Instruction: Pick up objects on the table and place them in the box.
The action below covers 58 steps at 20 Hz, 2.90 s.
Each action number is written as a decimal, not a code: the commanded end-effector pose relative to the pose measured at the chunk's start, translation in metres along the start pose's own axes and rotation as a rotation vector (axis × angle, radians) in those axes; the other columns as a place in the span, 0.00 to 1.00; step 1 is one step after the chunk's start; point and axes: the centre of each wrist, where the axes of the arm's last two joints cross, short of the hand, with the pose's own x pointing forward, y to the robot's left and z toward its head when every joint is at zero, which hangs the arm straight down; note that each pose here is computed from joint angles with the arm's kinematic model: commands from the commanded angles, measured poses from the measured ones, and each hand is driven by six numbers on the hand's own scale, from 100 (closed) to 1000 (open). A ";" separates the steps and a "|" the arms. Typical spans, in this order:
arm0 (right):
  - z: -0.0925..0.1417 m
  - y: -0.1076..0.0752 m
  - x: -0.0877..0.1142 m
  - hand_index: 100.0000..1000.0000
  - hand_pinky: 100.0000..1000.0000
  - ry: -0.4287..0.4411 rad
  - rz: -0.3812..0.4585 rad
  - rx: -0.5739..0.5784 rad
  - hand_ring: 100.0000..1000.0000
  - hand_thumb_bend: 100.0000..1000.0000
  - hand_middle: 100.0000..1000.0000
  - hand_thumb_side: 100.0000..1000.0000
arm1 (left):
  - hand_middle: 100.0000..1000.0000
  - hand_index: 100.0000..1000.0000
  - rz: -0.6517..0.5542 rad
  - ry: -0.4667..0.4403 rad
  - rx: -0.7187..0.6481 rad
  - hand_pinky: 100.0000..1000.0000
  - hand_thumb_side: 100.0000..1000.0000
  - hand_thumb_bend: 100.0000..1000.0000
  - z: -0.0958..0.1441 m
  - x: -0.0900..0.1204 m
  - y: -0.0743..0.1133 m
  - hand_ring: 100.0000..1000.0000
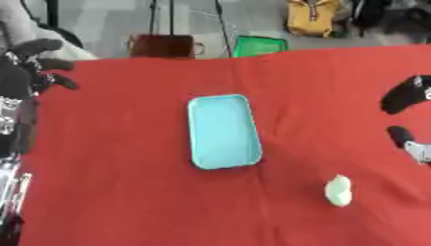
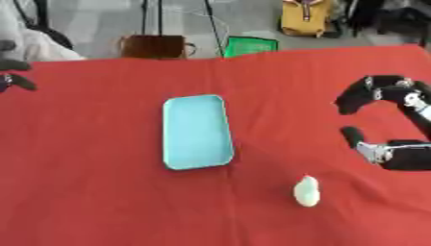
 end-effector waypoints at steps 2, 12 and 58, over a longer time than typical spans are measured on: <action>-0.002 -0.008 0.005 0.64 0.50 -0.025 0.023 0.002 0.60 0.12 0.62 0.00 | 0.72 0.78 -0.018 -0.024 -0.010 0.48 0.73 0.48 -0.004 0.007 0.003 0.63; -0.004 -0.008 0.005 0.64 0.50 -0.032 0.022 0.004 0.60 0.12 0.62 0.00 | 0.72 0.78 -0.018 -0.026 -0.012 0.48 0.73 0.48 -0.005 0.007 0.003 0.63; -0.019 0.038 -0.019 0.68 0.56 -0.117 -0.068 0.555 0.67 0.26 0.68 0.06 | 0.72 0.78 -0.015 -0.020 -0.026 0.47 0.74 0.48 -0.006 0.007 0.002 0.63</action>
